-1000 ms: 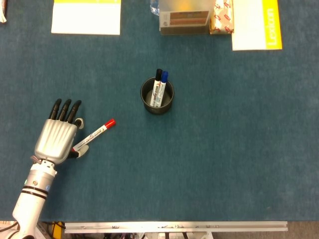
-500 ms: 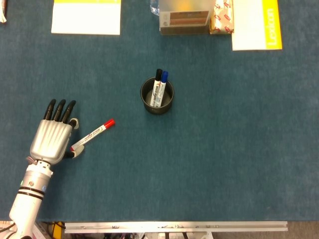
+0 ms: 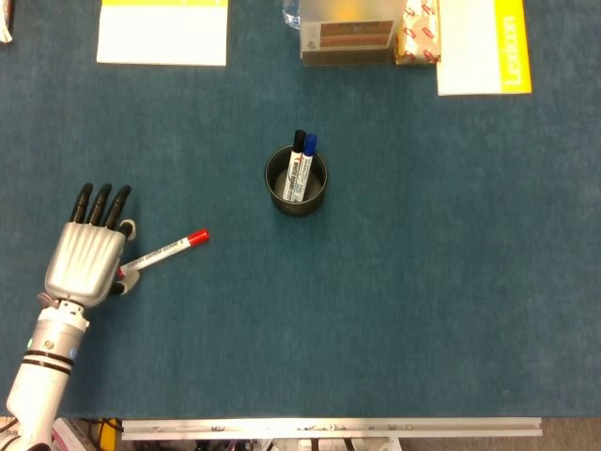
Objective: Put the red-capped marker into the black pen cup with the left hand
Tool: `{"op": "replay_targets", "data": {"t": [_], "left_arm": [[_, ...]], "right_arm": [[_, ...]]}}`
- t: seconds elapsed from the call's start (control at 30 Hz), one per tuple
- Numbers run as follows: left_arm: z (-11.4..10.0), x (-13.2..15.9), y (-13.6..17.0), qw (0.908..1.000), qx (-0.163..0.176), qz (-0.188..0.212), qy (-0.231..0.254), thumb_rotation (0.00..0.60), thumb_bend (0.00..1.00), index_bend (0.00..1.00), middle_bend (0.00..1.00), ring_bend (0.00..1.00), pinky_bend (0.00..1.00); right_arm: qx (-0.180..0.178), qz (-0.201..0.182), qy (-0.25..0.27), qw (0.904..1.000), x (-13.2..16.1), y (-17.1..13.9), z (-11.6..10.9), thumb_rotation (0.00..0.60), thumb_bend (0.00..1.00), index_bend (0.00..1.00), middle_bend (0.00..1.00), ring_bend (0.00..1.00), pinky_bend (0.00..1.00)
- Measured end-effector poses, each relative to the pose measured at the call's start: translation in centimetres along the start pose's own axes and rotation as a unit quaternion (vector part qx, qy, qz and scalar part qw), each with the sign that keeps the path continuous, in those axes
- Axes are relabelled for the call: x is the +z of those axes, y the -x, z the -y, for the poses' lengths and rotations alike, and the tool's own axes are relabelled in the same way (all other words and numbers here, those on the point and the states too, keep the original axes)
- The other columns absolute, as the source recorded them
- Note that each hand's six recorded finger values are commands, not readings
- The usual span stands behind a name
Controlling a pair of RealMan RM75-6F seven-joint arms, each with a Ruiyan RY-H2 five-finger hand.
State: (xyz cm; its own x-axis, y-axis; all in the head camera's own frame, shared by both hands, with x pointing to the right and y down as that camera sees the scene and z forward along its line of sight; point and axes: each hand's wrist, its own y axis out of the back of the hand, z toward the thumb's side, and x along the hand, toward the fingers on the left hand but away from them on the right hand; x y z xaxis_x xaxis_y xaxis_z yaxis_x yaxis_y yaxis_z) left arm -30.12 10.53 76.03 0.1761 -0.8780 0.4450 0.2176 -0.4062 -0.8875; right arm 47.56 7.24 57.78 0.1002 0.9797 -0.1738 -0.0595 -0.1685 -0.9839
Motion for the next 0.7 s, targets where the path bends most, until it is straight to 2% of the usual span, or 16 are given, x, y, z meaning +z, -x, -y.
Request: {"op": "replay_targets", "data": {"t": [0.37,0.7], "left_arm": [[-0.7,0.1,-0.3,1.0000,0.009,0.002,-0.002,0.499,0.17,0.41,0.06,0.00,0.00],[-0.4,1.5,-0.3,0.9997,0.007,0.021,0.010,0.503,0.17,0.41,0.06,0.00,0.00]], "right_arm": [[0.000,0.000,0.000,1.0000,0.0,0.0,0.0,0.600,0.00,0.47,0.31,0.25,0.46],[0.000,0.000,0.001,1.0000,0.0,0.0,0.0,0.600,0.00,0.47,0.31,0.25,0.46]]}}
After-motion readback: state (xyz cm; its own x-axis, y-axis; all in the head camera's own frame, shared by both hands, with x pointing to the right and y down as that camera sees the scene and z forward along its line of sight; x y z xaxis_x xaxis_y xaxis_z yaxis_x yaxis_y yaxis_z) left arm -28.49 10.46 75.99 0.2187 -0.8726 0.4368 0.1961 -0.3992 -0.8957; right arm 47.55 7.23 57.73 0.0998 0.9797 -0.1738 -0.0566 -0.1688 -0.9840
